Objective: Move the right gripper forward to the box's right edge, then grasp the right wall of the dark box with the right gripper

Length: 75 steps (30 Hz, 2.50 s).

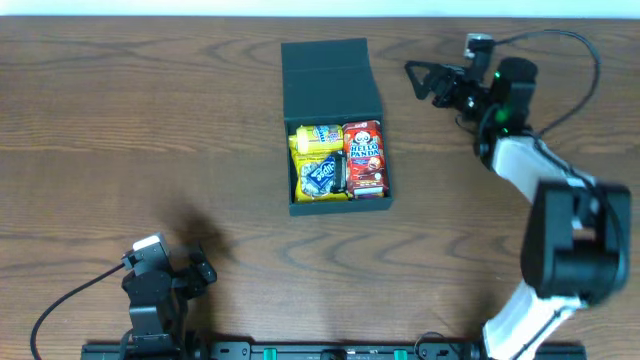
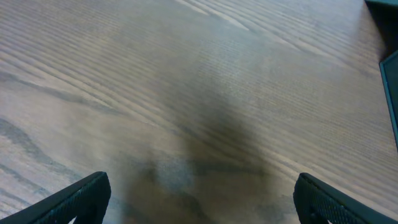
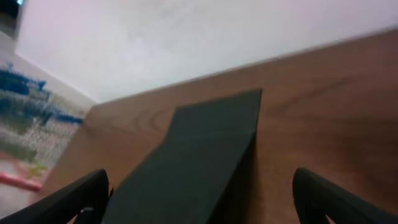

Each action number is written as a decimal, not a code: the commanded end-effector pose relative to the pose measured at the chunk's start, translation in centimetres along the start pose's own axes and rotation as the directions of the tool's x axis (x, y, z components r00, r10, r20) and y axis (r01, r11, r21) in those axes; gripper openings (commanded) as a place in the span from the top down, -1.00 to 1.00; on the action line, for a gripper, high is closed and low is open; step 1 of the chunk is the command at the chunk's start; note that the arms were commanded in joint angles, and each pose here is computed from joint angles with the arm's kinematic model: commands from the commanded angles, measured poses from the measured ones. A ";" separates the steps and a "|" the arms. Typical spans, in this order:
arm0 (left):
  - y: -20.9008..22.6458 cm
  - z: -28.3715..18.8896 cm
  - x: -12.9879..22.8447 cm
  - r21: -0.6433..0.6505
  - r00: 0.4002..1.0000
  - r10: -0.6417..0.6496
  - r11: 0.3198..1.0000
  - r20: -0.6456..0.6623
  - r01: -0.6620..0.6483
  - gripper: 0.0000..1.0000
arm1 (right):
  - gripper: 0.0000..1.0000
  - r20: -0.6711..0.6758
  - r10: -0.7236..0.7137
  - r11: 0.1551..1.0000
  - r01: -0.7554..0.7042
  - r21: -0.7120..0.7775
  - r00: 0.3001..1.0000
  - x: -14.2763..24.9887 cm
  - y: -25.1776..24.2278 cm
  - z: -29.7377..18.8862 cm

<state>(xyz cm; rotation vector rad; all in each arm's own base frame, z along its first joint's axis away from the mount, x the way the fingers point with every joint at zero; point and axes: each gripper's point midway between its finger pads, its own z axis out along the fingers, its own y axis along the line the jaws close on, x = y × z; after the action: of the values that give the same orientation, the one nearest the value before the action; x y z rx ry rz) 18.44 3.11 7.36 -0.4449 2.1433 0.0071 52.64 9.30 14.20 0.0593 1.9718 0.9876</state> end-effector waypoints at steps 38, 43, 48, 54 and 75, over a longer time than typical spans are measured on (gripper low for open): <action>0.6 0.3 0.9 -0.025 1.000 0.000 1.000 -0.027 0.000 -0.91 | 0.97 -0.251 0.205 0.956 -0.249 -0.158 0.946 9.2 0.3 9.4; 0.6 0.3 0.9 -0.025 1.000 0.000 1.000 -0.027 0.000 -0.90 | 0.97 -0.249 0.136 0.945 -0.201 -0.257 0.959 8.6 2.1 9.1; 0.6 0.3 0.9 -0.025 1.000 0.000 1.000 -0.027 0.000 -0.90 | 0.97 -0.261 0.012 0.890 -0.129 -0.437 0.965 8.2 5.4 7.8; 0.6 0.3 0.9 -0.025 1.000 0.000 1.000 -0.027 0.000 -0.90 | 0.97 -0.298 -0.126 0.788 -0.087 -0.610 0.946 9.0 8.5 5.5; 0.6 0.3 0.9 -0.025 1.000 0.000 1.000 -0.027 0.000 -0.90 | 0.97 -0.313 -0.333 0.616 -0.047 -0.786 0.889 8.5 14.3 -0.3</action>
<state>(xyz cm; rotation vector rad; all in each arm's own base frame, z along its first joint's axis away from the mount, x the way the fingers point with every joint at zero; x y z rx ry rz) 18.44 3.11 7.36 -0.4449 2.1433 0.0071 43.47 21.46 16.85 -0.8490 1.6932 1.7746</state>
